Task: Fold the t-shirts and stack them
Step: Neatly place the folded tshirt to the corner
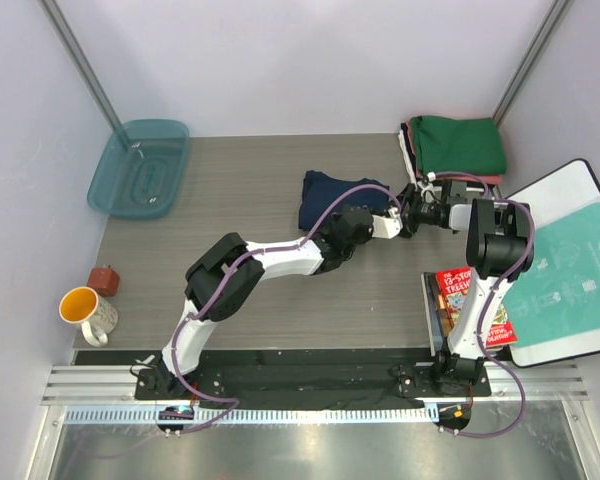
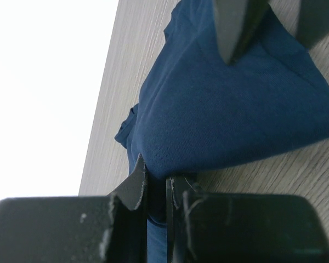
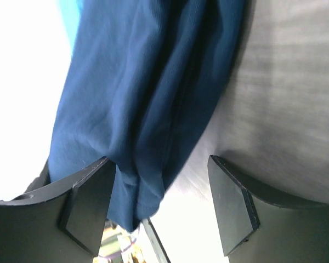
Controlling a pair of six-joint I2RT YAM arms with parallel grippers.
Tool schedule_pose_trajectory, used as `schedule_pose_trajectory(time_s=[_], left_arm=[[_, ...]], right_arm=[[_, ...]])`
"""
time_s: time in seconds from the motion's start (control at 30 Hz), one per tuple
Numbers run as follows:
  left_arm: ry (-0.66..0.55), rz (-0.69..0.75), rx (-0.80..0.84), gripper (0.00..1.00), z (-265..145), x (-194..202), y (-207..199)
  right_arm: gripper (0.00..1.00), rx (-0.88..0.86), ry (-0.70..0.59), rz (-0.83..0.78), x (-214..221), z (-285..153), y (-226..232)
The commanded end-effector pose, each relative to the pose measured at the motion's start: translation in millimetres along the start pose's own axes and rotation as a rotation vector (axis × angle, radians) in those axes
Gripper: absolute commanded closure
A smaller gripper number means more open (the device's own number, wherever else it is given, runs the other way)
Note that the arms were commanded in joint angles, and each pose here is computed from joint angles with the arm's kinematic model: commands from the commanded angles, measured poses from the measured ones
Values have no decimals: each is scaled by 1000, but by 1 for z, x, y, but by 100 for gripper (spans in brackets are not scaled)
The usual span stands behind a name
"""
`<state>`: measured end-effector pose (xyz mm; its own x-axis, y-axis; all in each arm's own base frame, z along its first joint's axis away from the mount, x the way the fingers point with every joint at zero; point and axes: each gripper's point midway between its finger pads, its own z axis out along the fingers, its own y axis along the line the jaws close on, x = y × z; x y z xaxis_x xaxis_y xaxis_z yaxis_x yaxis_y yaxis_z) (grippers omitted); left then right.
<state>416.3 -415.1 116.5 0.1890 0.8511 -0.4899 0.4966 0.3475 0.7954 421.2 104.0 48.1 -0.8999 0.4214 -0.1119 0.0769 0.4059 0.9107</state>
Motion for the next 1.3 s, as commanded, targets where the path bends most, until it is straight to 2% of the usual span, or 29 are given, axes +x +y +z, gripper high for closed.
schedule_pose_trajectory(time_s=[0.0, 0.37, 0.7, 0.93, 1.27], left_arm=[[-46, -57, -78, 100, -9, -17, 29], [-35, -55, -76, 100, -11, -14, 30], [-42, -51, -86, 100, -13, -16, 33], [-60, -43, -118, 100, -10, -22, 42], [-74, -30, -134, 100, -5, -27, 45]], right_arm=[[27, -84, -117, -33, -33, 6, 21], [27, -182, -216, 25, -49, 9, 37], [29, -185, -163, -2, -40, 25, 43], [30, -107, -83, -26, -20, 13, 40], [29, -35, -106, -26, -22, -11, 14]])
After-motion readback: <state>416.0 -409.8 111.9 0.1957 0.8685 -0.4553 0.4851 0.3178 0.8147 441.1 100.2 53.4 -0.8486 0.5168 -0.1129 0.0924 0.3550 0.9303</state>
